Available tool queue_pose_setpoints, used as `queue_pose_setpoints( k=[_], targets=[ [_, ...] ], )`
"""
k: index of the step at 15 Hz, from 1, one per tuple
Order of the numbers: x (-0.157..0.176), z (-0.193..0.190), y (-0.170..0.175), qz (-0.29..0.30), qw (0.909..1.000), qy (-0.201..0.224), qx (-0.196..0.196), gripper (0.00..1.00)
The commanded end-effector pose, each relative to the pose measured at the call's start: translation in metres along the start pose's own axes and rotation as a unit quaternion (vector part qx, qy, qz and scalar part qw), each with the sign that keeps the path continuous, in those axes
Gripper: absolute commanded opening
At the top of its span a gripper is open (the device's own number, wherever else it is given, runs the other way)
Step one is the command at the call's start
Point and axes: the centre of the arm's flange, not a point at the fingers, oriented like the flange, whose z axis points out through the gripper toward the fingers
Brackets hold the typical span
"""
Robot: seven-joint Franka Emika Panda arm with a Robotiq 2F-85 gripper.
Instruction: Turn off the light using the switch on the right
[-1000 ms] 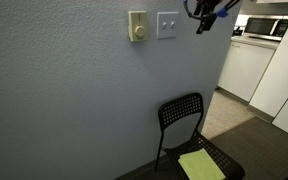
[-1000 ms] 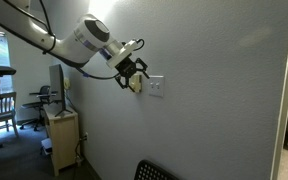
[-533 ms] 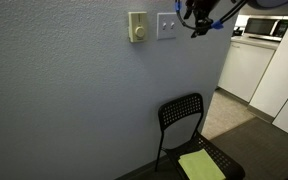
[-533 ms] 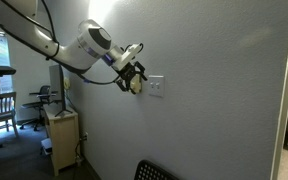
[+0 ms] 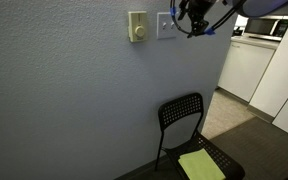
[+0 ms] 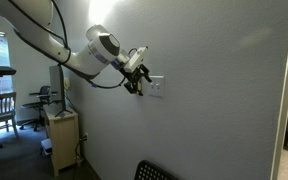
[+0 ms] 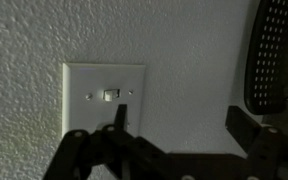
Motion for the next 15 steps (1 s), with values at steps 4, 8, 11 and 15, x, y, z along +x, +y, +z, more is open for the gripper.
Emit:
queue_pose_setpoints(
  k=[4,8,11,15],
  targets=[
    [-0.012,0.034,0.027,0.006,0.9994,0.017,-0.029,1.00],
    [-0.010,0.053,0.037,0.007,0.9993,0.023,-0.027,1.00],
    [-0.006,0.062,0.041,0.008,0.9993,0.028,-0.024,1.00],
    [-0.005,0.067,0.038,0.018,0.9994,0.022,0.021,1.00]
  ],
)
